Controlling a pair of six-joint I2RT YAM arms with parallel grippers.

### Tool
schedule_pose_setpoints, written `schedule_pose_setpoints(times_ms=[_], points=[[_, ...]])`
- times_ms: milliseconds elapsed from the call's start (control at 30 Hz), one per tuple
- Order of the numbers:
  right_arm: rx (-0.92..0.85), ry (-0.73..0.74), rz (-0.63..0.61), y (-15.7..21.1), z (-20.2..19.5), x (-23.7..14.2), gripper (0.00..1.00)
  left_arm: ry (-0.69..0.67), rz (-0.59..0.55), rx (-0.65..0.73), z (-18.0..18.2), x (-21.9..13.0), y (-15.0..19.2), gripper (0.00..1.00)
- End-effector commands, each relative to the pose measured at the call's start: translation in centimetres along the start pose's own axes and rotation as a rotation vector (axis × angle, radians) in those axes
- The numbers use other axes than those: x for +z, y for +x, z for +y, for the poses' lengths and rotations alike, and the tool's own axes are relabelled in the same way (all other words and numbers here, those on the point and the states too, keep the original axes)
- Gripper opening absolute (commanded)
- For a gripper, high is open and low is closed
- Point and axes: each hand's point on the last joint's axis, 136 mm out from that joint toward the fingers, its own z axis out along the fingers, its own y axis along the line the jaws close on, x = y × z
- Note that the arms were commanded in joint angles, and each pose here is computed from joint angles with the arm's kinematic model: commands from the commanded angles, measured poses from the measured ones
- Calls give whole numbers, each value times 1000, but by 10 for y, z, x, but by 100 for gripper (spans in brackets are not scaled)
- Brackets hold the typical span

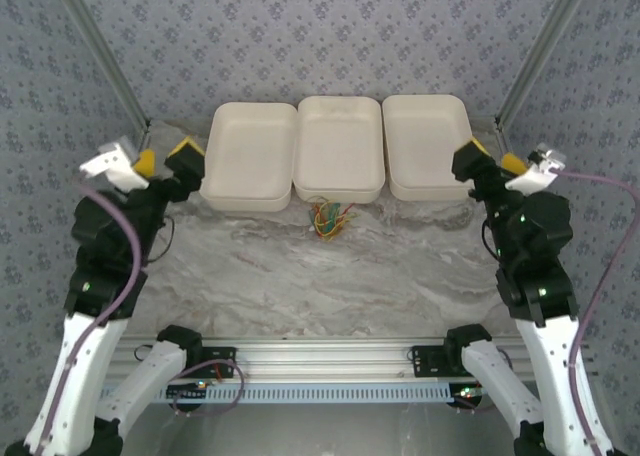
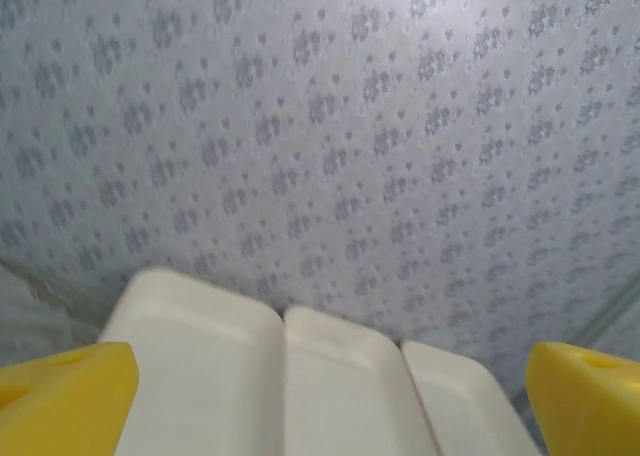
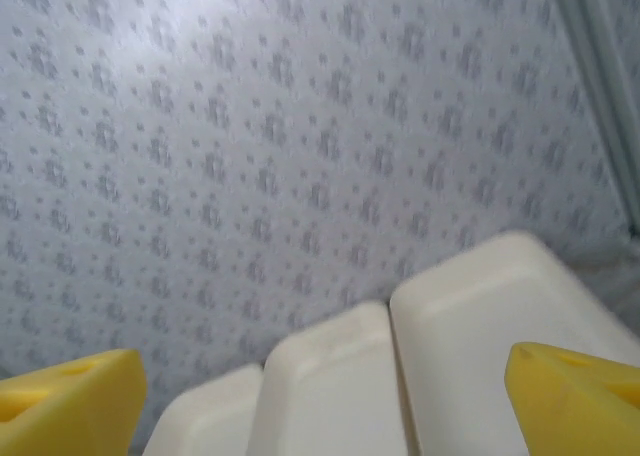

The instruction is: Untangle the cables

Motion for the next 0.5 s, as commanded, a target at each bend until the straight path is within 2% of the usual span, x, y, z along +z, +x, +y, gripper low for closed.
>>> schedule_pose_setpoints(times_ms=[0,67,100,200,267,333,400,467], points=[[142,31,525,143,-25,-5,94,-47,411,-260,28,-29,115,99],[134,51,638,185,-24,-12,94,-64,522,-373,39,-42,157,99],[87,84,709,211,-27,-21,89,-70,589,-424,44,-49,182,94],[-74,97,765,257,-15,-30,87,-95,744,-544,60,-74,247,88],[-152,68,786,279,3,-27,87,-76,780,-594,63,-87,270,80],[-211,58,831,301,19,-20,85,-33,759,-594,63,-91,275,73],[-247,82,916,332,28,-6,78,-94,781,-555,77,-99,289,68],[-257,81,995,359,37,10,63,-128,819,-516,82,-99,300,63]])
